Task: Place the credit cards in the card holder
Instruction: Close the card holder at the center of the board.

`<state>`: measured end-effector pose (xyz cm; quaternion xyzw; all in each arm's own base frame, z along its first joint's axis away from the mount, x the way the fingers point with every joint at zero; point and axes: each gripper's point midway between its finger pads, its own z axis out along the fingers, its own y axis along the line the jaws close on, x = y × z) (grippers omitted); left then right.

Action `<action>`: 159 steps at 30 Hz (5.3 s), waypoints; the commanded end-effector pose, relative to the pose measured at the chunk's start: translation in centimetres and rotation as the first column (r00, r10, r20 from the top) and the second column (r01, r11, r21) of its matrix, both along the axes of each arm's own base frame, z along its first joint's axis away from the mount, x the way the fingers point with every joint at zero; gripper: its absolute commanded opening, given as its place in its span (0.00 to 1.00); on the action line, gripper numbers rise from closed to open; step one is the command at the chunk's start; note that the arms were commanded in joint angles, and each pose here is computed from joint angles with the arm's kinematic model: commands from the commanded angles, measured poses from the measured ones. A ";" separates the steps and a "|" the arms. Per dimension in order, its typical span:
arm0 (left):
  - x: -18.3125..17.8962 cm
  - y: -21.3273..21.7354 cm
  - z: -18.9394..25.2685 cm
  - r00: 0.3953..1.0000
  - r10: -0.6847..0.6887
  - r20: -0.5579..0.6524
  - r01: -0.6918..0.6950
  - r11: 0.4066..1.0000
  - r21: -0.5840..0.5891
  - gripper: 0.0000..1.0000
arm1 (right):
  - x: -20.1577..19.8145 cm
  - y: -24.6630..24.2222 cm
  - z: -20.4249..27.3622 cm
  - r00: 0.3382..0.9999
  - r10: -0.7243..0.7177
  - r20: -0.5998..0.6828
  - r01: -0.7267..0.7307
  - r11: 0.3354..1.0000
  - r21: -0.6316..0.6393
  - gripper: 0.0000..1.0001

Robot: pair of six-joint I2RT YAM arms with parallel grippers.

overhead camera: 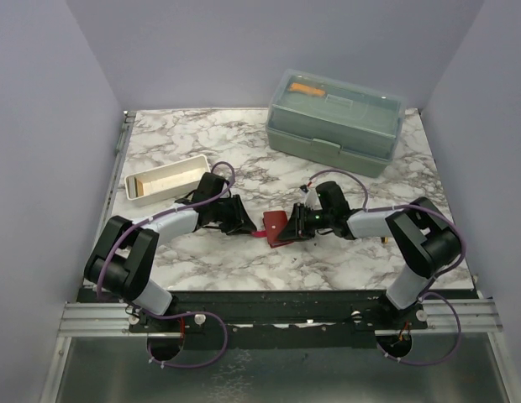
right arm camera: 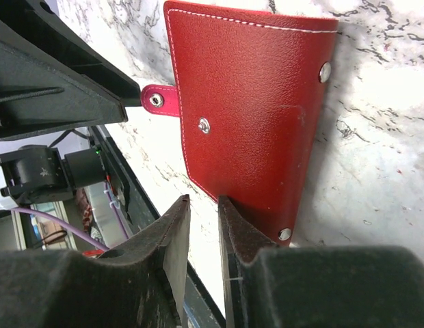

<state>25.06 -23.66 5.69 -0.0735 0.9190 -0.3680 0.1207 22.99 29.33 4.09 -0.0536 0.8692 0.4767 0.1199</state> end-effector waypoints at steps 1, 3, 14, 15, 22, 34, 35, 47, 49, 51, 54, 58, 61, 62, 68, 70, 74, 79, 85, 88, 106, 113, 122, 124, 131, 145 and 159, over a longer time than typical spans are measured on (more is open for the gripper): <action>0.9 0.1 0.1 0.999 0.018 0.028 -0.018 1.000 0.023 0.33 | 0.2 0.3 -0.6 1.000 0.007 0.004 -0.006 1.000 -0.022 0.26; 0.9 0.1 -0.1 1.000 0.014 0.020 -0.014 1.000 0.024 0.28 | 0.3 0.4 -0.6 1.000 0.011 0.007 -0.011 1.000 -0.023 0.26; 0.9 1.1 0.0 0.997 0.066 0.045 -0.068 0.996 0.055 0.47 | 0.1 0.5 -1.1 1.000 0.023 -0.007 -0.023 0.999 -0.032 0.25; 0.9 1.2 0.0 0.996 0.073 0.051 -0.076 0.995 0.058 0.49 | 0.1 0.5 -1.2 1.000 0.023 -0.008 -0.024 0.999 -0.034 0.25; 0.8 0.8 -1.1 0.998 0.058 0.013 -0.059 0.997 0.053 0.29 | 0.0 0.5 -1.3 1.000 0.025 -0.013 -0.025 0.999 -0.039 0.25; 0.6 0.0 -1.2 0.999 0.041 -0.004 -0.041 0.999 0.001 0.16 | -0.1 0.5 -1.5 0.999 0.029 -0.017 -0.030 0.998 -0.046 0.24; 0.5 0.0 -1.2 0.999 0.040 -0.004 -0.040 0.999 0.000 0.15 | -0.1 0.5 -1.5 0.999 0.030 -0.018 -0.030 0.998 -0.047 0.24; 0.3 -1.0 0.3 1.000 0.015 0.008 -0.014 0.997 -0.075 0.00 | 0.6 0.5 -1.4 1.000 -0.007 0.004 0.007 0.996 -0.086 0.27; 0.5 -1.3 0.9 1.000 0.003 0.022 -0.001 0.995 -0.095 0.00 | 1.0 0.4 -1.2 1.000 -0.017 0.018 0.018 0.995 -0.102 0.29; 0.6 -1.7 1.3 1.000 -0.006 0.020 0.008 0.993 -0.115 0.00 | 1.2 0.4 -1.1 1.000 -0.018 0.023 0.020 0.993 -0.113 0.30; 0.9 -2.1 2.0 1.000 -0.012 0.020 0.015 0.991 -0.136 0.00 | 1.6 0.5 -0.9 0.999 -0.024 0.032 0.028 0.993 -0.118 0.30; 1.5 -2.5 2.9 1.000 -0.010 0.029 0.015 0.988 -0.153 0.00 | 2.3 0.0 -1.6 0.998 -0.061 0.030 0.065 0.984 -0.165 0.30; 1.7 -3.2 3.0 0.999 -0.030 0.025 0.033 0.986 -0.162 0.00 | 2.4 0.0 -2.2 0.997 -0.067 0.022 0.070 0.983 -0.169 0.27; 1.7 -3.4 2.9 0.999 -0.036 0.023 0.039 0.986 -0.162 0.00 | 2.3 0.1 -2.4 0.998 -0.068 0.012 0.069 0.983 -0.169 0.22; 1.8 -5.1 2.2 0.998 -0.061 0.023 0.064 0.989 -0.135 0.00 | 1.1 0.8 -1.9 0.998 -0.051 -0.026 0.048 0.994 -0.094 0.03; 2.1 -5.5 2.1 0.997 -0.063 0.038 0.067 0.991 -0.120 0.00 | 1.4 0.9 -0.7 0.998 -0.055 -0.007 0.054 0.995 -0.089 0.03; 2.7 -5.7 2.0 0.997 -0.057 0.053 0.062 0.994 -0.089 0.00 | 2.7 0.4 0.7 0.996 -0.087 0.023 0.089 0.985 -0.145 0.03; 3.5 -4.9 1.6 0.997 -0.032 0.065 0.033 0.999 -0.014 0.00 | 3.6 -0.8 0.8 0.993 -0.107 0.053 0.117 0.962 -0.248 0.03; 3.8 -4.9 1.3 0.997 -0.046 0.061 0.045 0.999 0.004 0.00 | 4.1 -1.0 0.2 0.993 -0.097 0.072 0.113 0.954 -0.276 0.02; 3.8 -5.1 1.2 0.997 -0.059 0.056 0.059 0.998 0.000 0.00 | 4.7 -1.7 0.6 0.985 -0.125 0.116 0.155 0.940 -0.303 0.02; 4.1 -6.4 1.4 0.992 -0.114 0.060 0.114 0.993 0.002 0.00 | 6.4 -1.3 -1.8 0.991 -0.069 0.112 0.102 0.938 -0.332 0.18; 4.6 -6.8 0.7 0.991 -0.127 0.052 0.125 0.992 0.029 0.00 | 5.8 -1.6 -2.5 0.992 -0.086 0.092 0.112 0.935 -0.336 0.17; 4.1 -6.8 -0.3 0.987 -0.157 0.044 0.152 0.984 0.097 0.00 | 5.7 -1.5 -2.8 0.993 -0.086 0.079 0.107 0.935 -0.338 0.16; 4.1 -6.9 -0.4 0.986 -0.160 0.041 0.156 0.983 0.098 0.00 | 5.6 -1.5 -2.9 0.993 -0.087 0.076 0.107 0.936 -0.335 0.15; 4.4 -7.0 -0.7 0.989 -0.139 0.051 0.132 0.983 0.124 0.00 | 5.5 -1.5 -3.1 0.994 -0.086 0.067 0.104 0.936 -0.337 0.15; 5.1 -7.2 -0.7 0.991 -0.112 0.068 0.101 0.984 0.148 0.00 | 5.2 -1.5 -3.5 0.995 -0.086 0.055 0.099 0.937 -0.335 0.15; 4.6 -7.2 -1.8 0.993 -0.072 0.090 0.052 0.977 0.205 0.00 | 5.0 -1.5 -3.5 0.995 -0.089 0.047 0.099 0.939 -0.328 0.15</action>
